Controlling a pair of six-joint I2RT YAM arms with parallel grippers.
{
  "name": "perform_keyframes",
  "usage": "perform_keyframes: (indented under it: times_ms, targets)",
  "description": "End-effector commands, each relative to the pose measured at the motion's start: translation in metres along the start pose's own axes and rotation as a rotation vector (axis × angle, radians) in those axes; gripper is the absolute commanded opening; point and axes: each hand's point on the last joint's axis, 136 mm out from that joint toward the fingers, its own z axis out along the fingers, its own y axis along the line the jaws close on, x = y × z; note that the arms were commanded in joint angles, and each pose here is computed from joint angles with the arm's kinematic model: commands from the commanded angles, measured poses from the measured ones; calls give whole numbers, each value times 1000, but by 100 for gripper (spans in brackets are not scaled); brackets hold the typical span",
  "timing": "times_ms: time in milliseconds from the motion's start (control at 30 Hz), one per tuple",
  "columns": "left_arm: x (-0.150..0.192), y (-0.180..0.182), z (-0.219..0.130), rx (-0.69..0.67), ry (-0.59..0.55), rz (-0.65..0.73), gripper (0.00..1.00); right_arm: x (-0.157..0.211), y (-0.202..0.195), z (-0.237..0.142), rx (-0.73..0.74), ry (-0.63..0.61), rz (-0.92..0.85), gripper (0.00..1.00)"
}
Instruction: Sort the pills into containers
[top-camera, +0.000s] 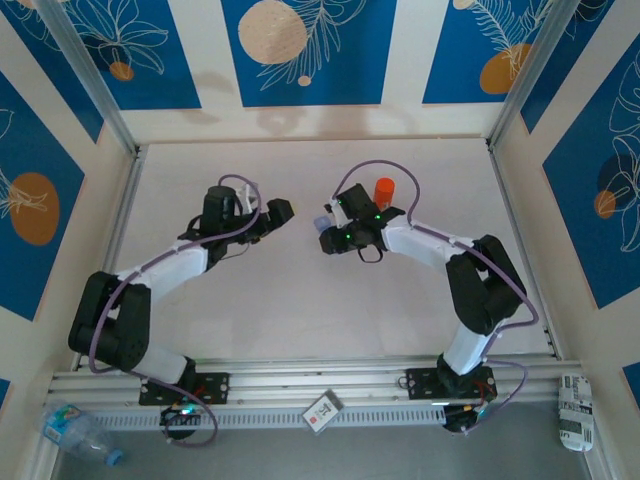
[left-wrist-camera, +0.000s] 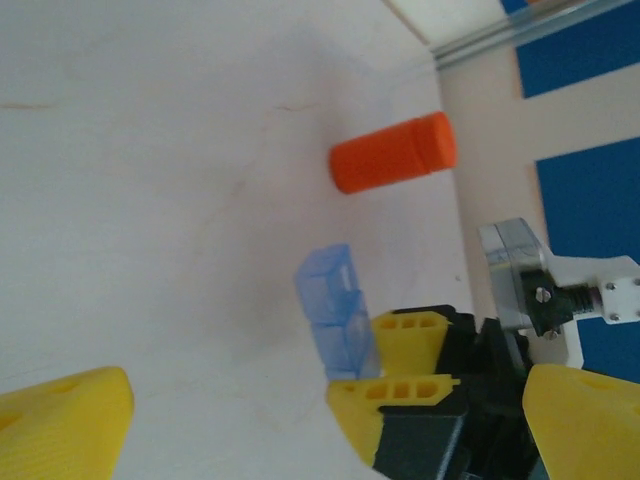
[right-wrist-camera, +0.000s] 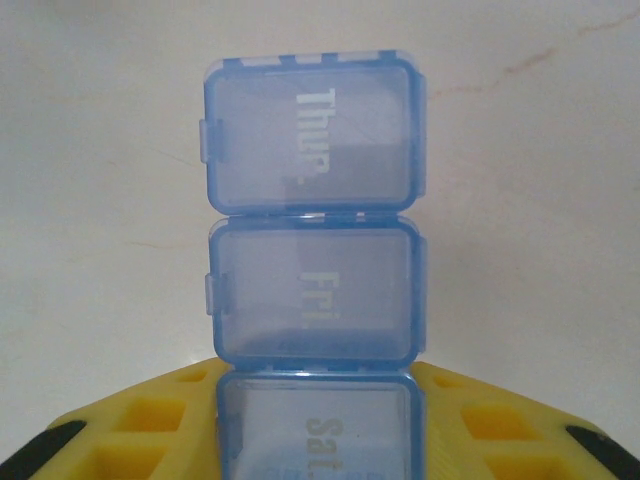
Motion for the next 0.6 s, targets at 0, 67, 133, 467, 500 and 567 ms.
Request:
perform_keyframes:
  times_ms: [0,67,133,467,500,567]
  targets:
    - [3,-27,9,124,-2,-19,100,-7,16,-15,-88,-32,39,36]
    - [4,-32,12,152,-6,-33,100,-11,20,-19,-111,-44,51,36]
    - [6,-37,15,176,-5,-43,100,-12,23,-22,-129,-50,59,36]
    - [12,-48,27,215,6,-57,100,-14,31,-21,-173,-51,83,36]
    - [13,-49,29,221,7,-61,100,-13,32,-21,-176,-48,83,36]
    - [12,-50,31,227,7,-64,100,-13,34,-21,-180,-47,81,36]
